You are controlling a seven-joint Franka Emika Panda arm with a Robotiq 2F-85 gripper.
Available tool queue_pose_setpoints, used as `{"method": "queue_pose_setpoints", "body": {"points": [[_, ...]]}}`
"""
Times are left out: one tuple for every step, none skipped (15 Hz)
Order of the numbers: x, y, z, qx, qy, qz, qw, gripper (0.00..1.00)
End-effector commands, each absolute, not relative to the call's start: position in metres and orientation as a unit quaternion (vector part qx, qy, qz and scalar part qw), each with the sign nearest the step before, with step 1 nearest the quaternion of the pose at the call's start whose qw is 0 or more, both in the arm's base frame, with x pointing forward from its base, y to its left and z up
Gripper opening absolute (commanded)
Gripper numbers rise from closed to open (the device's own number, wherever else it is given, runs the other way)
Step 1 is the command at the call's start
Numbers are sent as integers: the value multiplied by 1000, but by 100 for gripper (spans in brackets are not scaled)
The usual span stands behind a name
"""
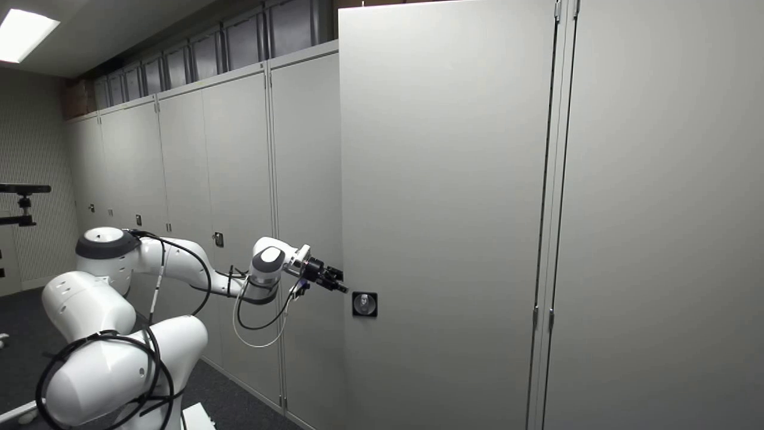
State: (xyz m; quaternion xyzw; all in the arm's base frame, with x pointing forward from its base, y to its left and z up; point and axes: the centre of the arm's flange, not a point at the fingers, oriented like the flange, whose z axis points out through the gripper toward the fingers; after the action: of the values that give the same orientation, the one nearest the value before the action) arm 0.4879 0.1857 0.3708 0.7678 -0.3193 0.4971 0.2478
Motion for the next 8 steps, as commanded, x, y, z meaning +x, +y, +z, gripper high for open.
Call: {"method": "queue_pose_setpoints", "body": {"points": [[471, 165, 383, 774, -320, 487, 249, 100], [470, 164, 383, 774, -320, 486, 250, 100], [469, 164, 384, 774, -320, 486, 250, 100], [468, 164, 384, 774, -320, 485, 249, 100], [467, 163, 383, 775, -320, 485, 249, 100], [466, 162, 383, 774, -321, 485, 249, 100], [464, 161, 383, 774, -322, 485, 249, 100], [463, 160, 383, 774, -322, 485, 249, 100]]}}
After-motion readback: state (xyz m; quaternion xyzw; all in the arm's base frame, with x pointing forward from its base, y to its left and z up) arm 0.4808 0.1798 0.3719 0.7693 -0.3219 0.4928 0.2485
